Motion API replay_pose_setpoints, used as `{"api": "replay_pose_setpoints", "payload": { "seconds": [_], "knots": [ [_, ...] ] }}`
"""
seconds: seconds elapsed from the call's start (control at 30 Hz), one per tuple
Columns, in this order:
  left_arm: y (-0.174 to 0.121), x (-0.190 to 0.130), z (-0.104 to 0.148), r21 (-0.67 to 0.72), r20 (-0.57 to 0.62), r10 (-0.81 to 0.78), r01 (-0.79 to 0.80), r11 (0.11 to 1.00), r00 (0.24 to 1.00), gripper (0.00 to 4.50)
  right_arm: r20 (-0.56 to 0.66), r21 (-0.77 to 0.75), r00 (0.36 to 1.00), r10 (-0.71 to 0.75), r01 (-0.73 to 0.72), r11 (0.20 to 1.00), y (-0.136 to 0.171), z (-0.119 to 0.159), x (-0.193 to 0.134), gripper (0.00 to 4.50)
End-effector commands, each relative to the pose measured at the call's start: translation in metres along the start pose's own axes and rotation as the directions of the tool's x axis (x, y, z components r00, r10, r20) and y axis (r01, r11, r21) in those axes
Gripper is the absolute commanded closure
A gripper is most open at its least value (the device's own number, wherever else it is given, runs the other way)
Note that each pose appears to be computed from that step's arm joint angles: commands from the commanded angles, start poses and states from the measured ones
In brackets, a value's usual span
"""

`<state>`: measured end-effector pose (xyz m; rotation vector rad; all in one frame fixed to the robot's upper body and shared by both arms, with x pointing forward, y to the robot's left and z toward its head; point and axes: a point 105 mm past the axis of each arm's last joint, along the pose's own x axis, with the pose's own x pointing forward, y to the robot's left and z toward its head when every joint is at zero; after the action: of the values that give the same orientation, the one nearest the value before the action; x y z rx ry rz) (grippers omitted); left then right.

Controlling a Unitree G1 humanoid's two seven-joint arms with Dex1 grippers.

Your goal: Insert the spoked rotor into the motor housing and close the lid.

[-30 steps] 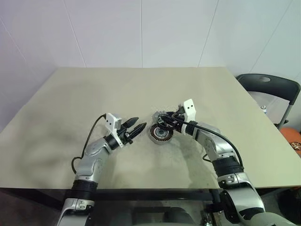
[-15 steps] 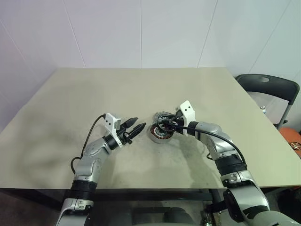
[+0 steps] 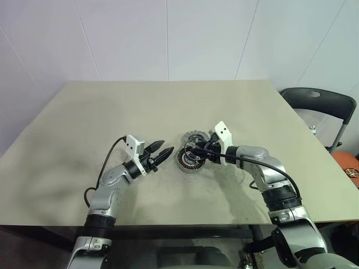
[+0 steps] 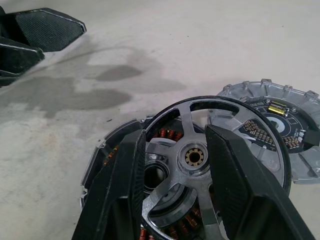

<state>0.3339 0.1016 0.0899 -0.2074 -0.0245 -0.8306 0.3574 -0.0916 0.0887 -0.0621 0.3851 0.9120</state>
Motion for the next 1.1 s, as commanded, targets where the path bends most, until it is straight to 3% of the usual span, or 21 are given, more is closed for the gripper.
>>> {"api": "replay_pose_setpoints", "payload": {
  "seconds": [0.03, 0.13, 0.27, 0.33, 0.43, 0.57, 0.73, 0.97, 1.1],
  "knots": [
    [-0.002, 0.001, 0.007, 0.029, 0.023, -0.009, 0.008, 1.000, 1.000, 1.81, -0.011, 0.034, 0.992, 0.125, -0.125, 0.992, 0.025, -0.006, 0.007, 2.56],
    [-0.002, 0.001, 0.006, 0.028, 0.020, -0.007, 0.007, 1.000, 1.000, 1.81, -0.003, 0.033, 0.986, 0.170, -0.169, 0.985, 0.034, -0.006, 0.004, 2.56],
    [-0.002, 0.001, 0.005, 0.026, 0.018, -0.008, 0.008, 1.000, 1.000, 1.81, 0.084, 0.080, 0.990, 0.109, -0.116, 0.990, 0.024, 0.010, 0.005, 2.56],
    [-0.003, 0.001, 0.005, 0.026, 0.016, -0.009, 0.009, 1.000, 1.000, 1.81, 0.063, 0.072, 0.987, 0.147, -0.151, 0.986, 0.030, 0.008, 0.004, 2.56],
    [-0.003, 0.001, 0.005, 0.026, 0.016, -0.009, 0.009, 1.000, 1.000, 1.81, -0.071, -0.058, 0.997, 0.041, -0.045, 0.997, 0.016, -0.016, 0.008, 2.56],
    [-0.003, 0.001, 0.005, 0.026, 0.016, -0.009, 0.009, 1.000, 1.000, 1.81, -0.086, -0.148, 0.996, -0.003, -0.010, 0.989, 0.011, -0.017, 0.009, 2.56],
    [-0.003, 0.001, 0.003, 0.025, 0.011, -0.008, 0.008, 1.000, 1.000, 1.81, -0.046, -0.095, 0.997, 0.066, -0.070, 0.993, 0.020, -0.014, 0.009, 2.56],
    [-0.003, 0.001, 0.001, 0.024, 0.005, -0.007, 0.007, 1.000, 1.000, 1.81, 0.098, 0.024, 0.947, 0.305, -0.308, 0.951, 0.055, 0.002, -0.004, 2.56],
    [-0.002, 0.002, 0.001, 0.025, 0.003, -0.007, 0.007, 1.000, 1.000, 1.81, 0.211, 0.048, 0.947, 0.241, -0.256, 0.965, 0.042, 0.025, -0.005, 2.56]
  ]
}}
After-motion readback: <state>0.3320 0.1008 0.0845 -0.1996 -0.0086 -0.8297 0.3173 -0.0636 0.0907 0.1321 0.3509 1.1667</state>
